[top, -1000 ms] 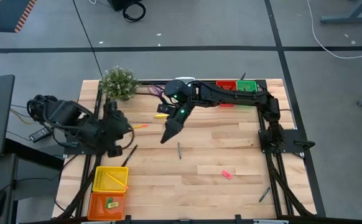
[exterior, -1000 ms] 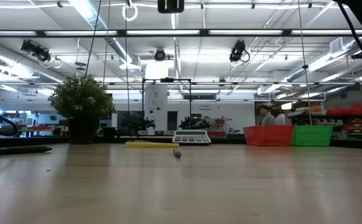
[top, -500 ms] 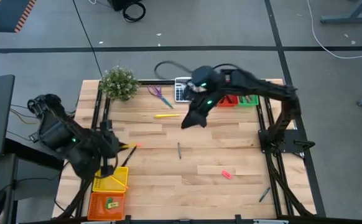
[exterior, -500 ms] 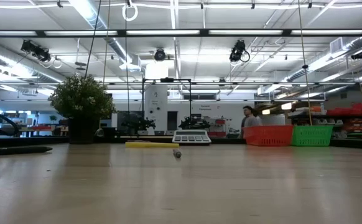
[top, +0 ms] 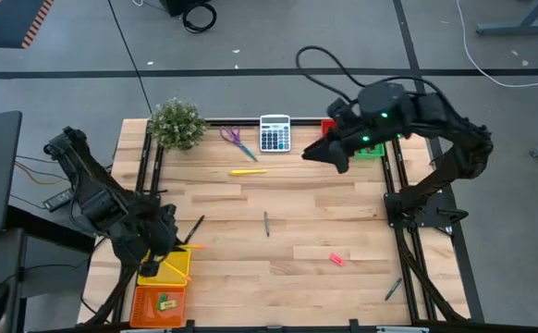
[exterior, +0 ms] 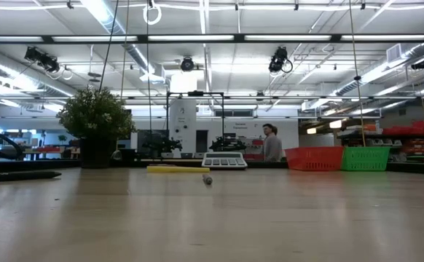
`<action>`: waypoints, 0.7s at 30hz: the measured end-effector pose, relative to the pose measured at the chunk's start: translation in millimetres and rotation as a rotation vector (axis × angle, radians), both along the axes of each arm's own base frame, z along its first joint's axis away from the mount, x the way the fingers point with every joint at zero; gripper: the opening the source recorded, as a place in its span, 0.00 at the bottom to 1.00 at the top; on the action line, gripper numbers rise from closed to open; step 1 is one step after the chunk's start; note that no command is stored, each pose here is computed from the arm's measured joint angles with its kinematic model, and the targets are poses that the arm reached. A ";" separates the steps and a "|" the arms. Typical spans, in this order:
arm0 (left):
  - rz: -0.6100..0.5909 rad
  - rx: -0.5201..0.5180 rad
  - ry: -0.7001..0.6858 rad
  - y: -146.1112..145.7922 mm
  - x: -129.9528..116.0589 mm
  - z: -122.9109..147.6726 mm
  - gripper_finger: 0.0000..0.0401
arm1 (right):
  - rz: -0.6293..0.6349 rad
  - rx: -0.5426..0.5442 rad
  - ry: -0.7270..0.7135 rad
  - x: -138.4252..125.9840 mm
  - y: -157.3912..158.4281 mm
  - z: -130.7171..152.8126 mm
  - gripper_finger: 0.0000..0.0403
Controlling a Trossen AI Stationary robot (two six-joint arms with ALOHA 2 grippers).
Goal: Sort crayons/erasers/pens/pencils in bins
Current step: Put the yellow pencil into the yellow bin
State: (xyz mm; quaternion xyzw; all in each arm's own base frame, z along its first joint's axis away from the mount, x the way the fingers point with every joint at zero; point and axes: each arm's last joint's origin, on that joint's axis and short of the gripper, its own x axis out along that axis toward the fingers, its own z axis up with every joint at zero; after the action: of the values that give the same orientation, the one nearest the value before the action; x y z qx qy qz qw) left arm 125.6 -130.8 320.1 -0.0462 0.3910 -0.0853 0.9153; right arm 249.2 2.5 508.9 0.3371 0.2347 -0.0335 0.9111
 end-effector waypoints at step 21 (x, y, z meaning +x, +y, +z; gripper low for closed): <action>-0.391 -0.108 -0.131 -18.6 -41.1 -71.9 0.10 | -0.287 0.182 0.073 22.0 72.9 -22.0 0.33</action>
State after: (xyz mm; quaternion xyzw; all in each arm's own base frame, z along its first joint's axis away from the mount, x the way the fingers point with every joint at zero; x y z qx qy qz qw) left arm 84.5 -149.4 248.2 -0.0129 0.3269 -0.2848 0.9010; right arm 271.2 75.4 487.0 0.4466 0.2190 -0.1541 0.8537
